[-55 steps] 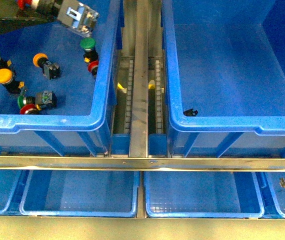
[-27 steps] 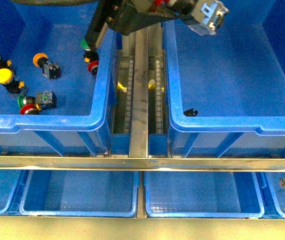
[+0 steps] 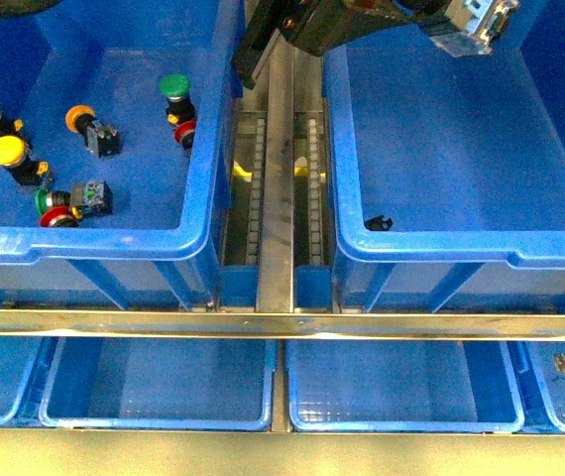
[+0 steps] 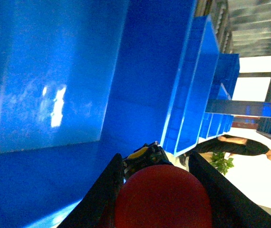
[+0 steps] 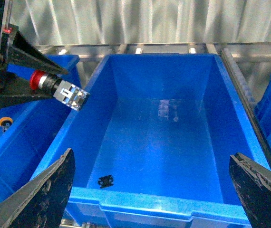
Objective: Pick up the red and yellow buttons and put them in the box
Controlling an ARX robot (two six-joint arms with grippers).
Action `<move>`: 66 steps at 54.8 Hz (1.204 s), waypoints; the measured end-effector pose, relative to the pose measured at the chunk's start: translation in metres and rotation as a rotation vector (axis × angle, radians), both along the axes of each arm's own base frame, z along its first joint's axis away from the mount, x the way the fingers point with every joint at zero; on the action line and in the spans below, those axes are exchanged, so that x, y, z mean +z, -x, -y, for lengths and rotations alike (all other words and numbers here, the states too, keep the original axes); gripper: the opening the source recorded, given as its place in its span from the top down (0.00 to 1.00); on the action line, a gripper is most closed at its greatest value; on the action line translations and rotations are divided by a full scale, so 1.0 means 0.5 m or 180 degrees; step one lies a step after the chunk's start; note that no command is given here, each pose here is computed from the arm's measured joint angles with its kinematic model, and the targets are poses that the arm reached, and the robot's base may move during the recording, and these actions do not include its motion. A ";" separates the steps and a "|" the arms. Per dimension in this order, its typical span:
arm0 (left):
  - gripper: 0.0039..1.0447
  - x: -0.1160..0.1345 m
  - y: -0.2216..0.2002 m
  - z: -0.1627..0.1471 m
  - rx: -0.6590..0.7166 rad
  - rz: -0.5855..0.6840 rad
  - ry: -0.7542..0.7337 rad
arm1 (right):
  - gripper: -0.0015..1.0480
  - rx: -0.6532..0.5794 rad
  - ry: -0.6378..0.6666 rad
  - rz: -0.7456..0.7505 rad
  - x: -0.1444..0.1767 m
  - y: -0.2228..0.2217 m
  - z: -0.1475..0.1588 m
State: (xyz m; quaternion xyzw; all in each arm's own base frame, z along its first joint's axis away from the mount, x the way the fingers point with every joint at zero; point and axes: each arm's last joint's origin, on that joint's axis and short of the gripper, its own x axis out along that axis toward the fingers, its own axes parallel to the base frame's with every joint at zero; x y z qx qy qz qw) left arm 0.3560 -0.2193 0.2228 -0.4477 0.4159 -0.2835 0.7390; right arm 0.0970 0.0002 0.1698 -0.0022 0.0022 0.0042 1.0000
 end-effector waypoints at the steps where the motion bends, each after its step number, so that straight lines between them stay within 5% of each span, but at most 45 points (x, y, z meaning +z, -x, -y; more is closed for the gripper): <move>1: 0.68 0.000 0.001 0.002 -0.0009 0.0000 0.0002 | 0.06 0.0083 0.0105 -0.0218 -0.004 -0.002 -0.002; 5: 0.68 -0.002 0.001 0.010 -0.0021 -0.0018 -0.0019 | 0.06 0.0548 0.0596 -0.1101 0.006 -0.021 -0.018; 15: 0.68 0.001 0.010 0.026 -0.0094 -0.0013 -0.0023 | 0.06 0.1288 0.1388 -0.1152 0.009 -0.108 -0.059; 40: 0.68 0.000 0.013 0.027 -0.0093 -0.0040 -0.0008 | 0.06 0.1209 0.2175 -0.0825 0.012 -0.275 -0.067; 66: 0.68 0.003 0.012 0.024 -0.0097 -0.0060 0.0019 | 0.06 0.1101 0.2501 -0.0632 0.028 -0.364 -0.087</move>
